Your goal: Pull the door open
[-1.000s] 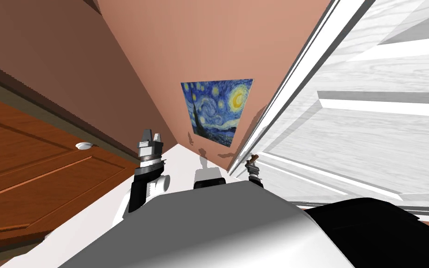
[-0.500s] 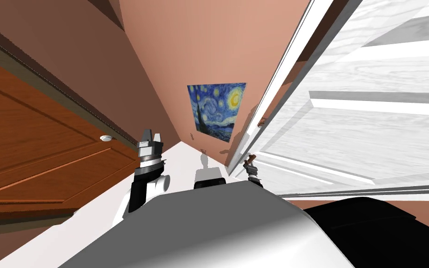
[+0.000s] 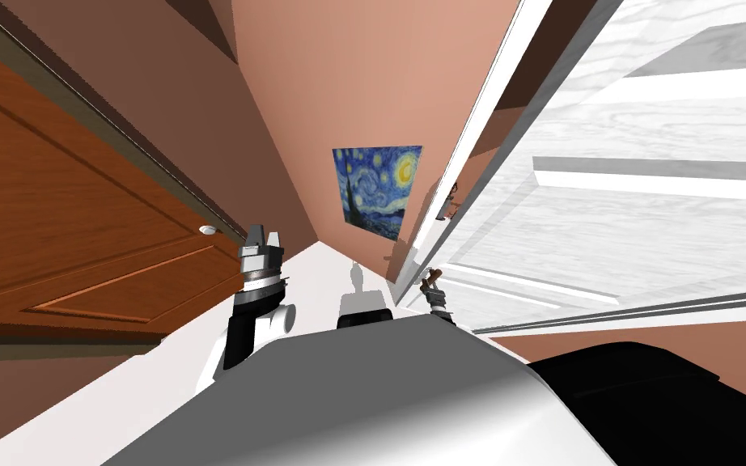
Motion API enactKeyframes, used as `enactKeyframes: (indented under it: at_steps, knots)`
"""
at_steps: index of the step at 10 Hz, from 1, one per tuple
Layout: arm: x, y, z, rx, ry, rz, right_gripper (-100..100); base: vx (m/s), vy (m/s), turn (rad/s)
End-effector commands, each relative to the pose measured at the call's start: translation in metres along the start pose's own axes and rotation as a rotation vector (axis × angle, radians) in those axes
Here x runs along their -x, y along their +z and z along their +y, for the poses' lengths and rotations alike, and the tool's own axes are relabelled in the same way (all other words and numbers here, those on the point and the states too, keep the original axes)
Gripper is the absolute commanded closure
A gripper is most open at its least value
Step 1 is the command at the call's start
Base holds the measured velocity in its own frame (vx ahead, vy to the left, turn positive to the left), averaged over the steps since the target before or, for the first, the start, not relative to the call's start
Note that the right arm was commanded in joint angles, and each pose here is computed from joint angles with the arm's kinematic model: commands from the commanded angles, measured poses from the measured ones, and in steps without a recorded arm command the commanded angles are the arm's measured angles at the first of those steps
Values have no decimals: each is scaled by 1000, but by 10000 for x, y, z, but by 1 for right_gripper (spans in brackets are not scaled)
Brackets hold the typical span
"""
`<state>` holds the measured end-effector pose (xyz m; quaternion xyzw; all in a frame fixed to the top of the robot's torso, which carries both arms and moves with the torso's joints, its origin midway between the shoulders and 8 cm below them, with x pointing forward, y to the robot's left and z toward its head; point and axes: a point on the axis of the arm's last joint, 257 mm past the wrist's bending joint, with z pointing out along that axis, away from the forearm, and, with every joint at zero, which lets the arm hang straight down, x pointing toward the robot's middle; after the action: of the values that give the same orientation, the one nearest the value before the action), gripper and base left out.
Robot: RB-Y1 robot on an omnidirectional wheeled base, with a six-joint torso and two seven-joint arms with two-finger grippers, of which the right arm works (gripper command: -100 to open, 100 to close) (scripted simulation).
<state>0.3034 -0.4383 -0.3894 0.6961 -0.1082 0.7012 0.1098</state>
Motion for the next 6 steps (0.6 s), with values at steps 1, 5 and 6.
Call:
enactKeyframes:
  at_steps: [1,5,6]
  knots:
    - [20,-69,-97,-38,0,-6,100,-275,-33,75]
    - [35,-170,-204,-92,3,-10,100,-184,-13,61]
    - [32,-196,-207,-103,2,-9,100,-209,-19,118]
